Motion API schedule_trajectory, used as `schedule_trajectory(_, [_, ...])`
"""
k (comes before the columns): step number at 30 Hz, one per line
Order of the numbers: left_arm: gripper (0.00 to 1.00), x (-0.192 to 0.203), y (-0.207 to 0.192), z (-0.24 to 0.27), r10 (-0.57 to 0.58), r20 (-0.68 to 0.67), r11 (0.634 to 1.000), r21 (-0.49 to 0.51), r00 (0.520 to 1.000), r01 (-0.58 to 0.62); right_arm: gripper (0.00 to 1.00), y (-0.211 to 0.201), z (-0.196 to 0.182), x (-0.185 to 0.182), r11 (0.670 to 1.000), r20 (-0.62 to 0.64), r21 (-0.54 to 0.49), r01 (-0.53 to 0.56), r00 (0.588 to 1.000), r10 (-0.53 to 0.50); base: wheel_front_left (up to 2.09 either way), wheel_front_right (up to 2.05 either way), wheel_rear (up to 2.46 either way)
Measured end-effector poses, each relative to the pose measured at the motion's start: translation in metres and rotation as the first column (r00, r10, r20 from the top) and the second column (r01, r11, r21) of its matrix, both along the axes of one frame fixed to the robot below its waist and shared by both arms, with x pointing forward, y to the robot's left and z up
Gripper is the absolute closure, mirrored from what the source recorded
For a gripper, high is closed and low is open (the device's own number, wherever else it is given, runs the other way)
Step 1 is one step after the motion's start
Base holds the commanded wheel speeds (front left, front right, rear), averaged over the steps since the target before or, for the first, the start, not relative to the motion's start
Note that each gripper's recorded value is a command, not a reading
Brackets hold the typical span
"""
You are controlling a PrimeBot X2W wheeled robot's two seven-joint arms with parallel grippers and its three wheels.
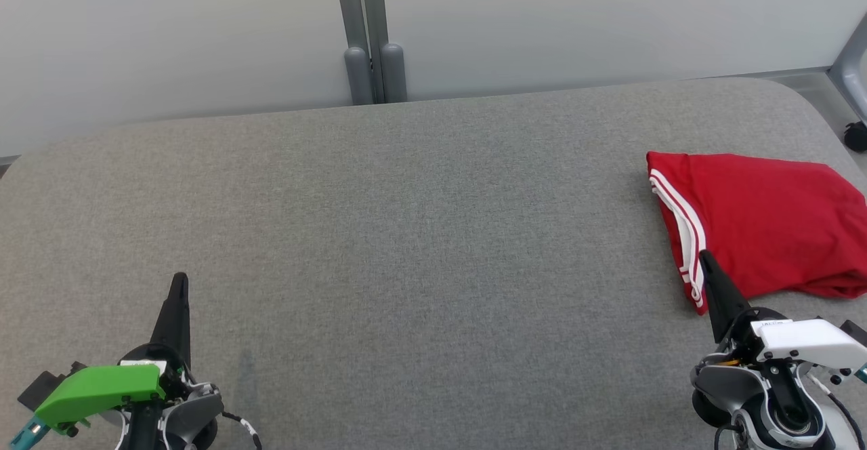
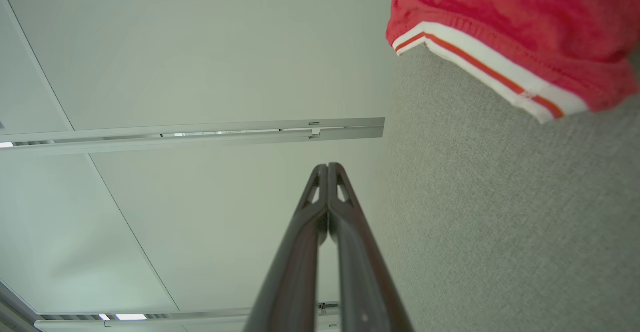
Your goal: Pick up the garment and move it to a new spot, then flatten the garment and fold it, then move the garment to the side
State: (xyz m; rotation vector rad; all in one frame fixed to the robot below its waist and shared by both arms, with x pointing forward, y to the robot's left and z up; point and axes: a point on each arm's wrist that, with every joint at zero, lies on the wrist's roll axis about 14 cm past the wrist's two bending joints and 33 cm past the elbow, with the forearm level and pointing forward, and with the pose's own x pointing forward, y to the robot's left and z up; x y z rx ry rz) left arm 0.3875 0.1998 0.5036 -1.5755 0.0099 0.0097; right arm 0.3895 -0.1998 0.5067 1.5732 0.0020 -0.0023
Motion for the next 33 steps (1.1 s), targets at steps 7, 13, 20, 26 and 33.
schedule_trajectory(7, [1.0, 0.0, 0.0, 0.0, 0.0, 0.0, 1.0, 0.0, 1.0, 0.0, 1.0, 0.0, 0.0, 0.0, 1.0, 0.0, 0.0, 0.0, 1.0, 0.0, 0.0, 0.0, 0.0])
schedule_trajectory(13, [1.0, 0.0, 0.0, 0.0, 0.0, 0.0, 1.0, 0.0, 1.0, 0.0, 1.0, 0.0, 0.0, 0.0, 1.0, 0.0, 0.0, 0.0, 1.0, 0.0, 0.0, 0.0, 0.0])
schedule_trajectory(20, [1.0, 0.0, 0.0, 0.0, 0.0, 0.0, 1.0, 0.0, 1.0, 0.0, 1.0, 0.0, 0.0, 0.0, 1.0, 0.0, 0.0, 0.0, 1.0, 0.0, 0.0, 0.0, 0.0])
schedule_trajectory(26, [1.0, 0.0, 0.0, 0.0001, 0.0, 0.0, 1.0, 0.0, 1.0, 0.0, 1.0, 0.0, 0.0, 0.0, 1.0, 0.0, 0.0, 0.0, 1.0, 0.0, 0.0, 0.0, 0.0])
schedule_trajectory(33, [1.0, 0.0, 0.0, 0.0001, 0.0, 0.0, 1.0, 0.0, 1.0, 0.0, 1.0, 0.0, 0.0, 0.0, 1.0, 0.0, 0.0, 0.0, 1.0, 0.0, 0.0, 0.0, 0.0])
